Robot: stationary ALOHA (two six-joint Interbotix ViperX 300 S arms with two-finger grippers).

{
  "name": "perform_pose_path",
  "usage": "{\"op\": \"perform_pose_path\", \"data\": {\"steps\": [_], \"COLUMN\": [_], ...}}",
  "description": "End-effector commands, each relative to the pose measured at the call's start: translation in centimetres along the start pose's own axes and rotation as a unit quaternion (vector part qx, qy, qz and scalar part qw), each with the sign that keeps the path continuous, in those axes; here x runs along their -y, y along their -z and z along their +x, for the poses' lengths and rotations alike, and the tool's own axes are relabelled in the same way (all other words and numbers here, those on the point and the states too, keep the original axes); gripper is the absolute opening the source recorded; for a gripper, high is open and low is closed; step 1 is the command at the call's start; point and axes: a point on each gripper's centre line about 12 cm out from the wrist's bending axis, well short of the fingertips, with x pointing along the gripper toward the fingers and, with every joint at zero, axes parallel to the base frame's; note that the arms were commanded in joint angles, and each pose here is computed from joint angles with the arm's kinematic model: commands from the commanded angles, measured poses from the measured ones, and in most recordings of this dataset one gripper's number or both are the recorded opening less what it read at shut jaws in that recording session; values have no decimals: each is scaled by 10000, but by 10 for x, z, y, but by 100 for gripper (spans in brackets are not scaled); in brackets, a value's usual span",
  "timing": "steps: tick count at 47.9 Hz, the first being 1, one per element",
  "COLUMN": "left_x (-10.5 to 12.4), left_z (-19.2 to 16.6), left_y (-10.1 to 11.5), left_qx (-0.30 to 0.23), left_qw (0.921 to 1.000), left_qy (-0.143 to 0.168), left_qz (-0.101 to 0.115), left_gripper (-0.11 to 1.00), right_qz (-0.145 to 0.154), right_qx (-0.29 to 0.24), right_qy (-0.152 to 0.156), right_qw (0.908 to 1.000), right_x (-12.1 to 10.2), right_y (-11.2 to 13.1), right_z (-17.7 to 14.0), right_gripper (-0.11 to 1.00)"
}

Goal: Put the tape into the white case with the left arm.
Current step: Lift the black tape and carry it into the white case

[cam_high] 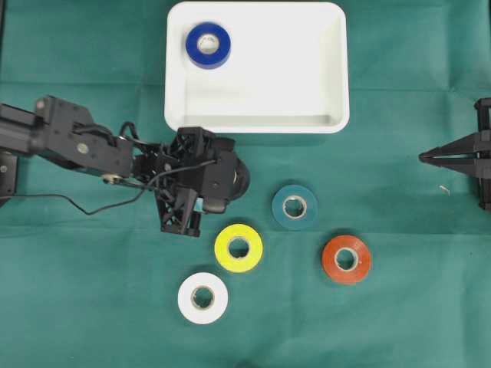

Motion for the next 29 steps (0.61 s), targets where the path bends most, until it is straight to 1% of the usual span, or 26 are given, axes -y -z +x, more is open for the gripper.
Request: {"op": "perform_pose_path", "data": {"steps": [1, 14, 20, 29], "left_x": [-1, -5, -11, -31], "left_z": [-21, -39, -38, -32], "left_y": [-19, -30, -30, -32], "left_qx": [314, 403, 389, 416], "left_qw": [9995, 9992, 9991, 9980], "left_qy": [-16, -60, -119, -311], "left_qz": [37, 61, 153, 355], "left_gripper": [25, 25, 25, 25], "right_qz": [1, 1, 1, 1], "right_qx": [53, 69, 69, 69], "right_qy": [7, 7, 7, 7], "right_qw": [10000, 10000, 10000, 10000], "right_x": [0, 0, 0, 0], "right_y": [-4, -5, -5, -5], "right_z": [1, 1, 1, 1], "right_gripper": [-9, -9, -9, -9]}}
